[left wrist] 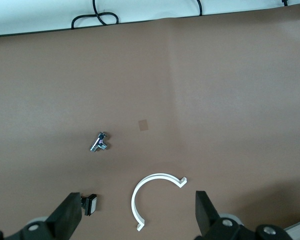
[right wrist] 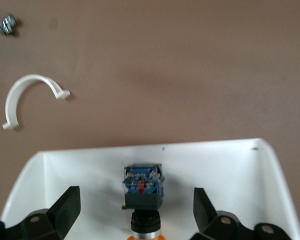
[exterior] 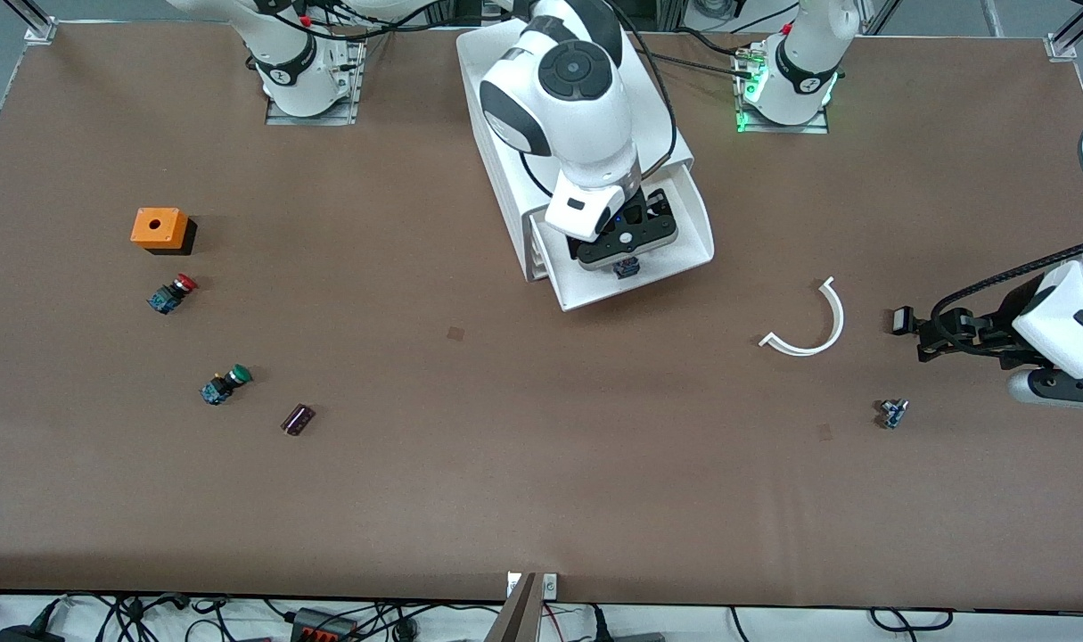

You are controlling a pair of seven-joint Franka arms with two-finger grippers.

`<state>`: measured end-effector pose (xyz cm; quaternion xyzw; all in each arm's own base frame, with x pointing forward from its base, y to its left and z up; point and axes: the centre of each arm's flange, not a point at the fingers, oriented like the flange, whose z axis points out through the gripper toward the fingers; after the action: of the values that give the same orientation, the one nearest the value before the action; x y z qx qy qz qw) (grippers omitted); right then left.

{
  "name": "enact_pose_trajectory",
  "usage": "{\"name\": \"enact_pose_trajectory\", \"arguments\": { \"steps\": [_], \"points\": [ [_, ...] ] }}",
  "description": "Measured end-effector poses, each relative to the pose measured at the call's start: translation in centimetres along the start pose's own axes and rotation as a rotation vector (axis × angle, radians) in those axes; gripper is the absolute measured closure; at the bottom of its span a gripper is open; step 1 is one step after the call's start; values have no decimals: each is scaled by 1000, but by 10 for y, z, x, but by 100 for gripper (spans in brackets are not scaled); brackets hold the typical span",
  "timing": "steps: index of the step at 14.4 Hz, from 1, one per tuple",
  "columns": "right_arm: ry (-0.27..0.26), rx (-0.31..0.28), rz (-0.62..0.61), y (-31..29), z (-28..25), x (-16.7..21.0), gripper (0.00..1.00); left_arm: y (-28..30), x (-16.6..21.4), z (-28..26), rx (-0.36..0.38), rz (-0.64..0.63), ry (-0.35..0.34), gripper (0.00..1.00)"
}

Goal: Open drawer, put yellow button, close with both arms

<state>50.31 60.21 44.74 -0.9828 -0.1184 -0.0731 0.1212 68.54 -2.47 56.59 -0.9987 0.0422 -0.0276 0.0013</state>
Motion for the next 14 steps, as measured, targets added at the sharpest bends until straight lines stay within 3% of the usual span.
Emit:
{"name": "enact_pose_trajectory", "arguments": {
  "steps": [6,10,14],
  "points": [
    [35,-129,201,153,-75,83,0,-1,0,0,0,-2,0,0],
    [-80,-255,264,274,-58,104,0,-1,0,0,0,-2,0,0],
    [-181,-300,336,398,-39,108,0,6,0,0,-4,9,0,0]
  ]
}}
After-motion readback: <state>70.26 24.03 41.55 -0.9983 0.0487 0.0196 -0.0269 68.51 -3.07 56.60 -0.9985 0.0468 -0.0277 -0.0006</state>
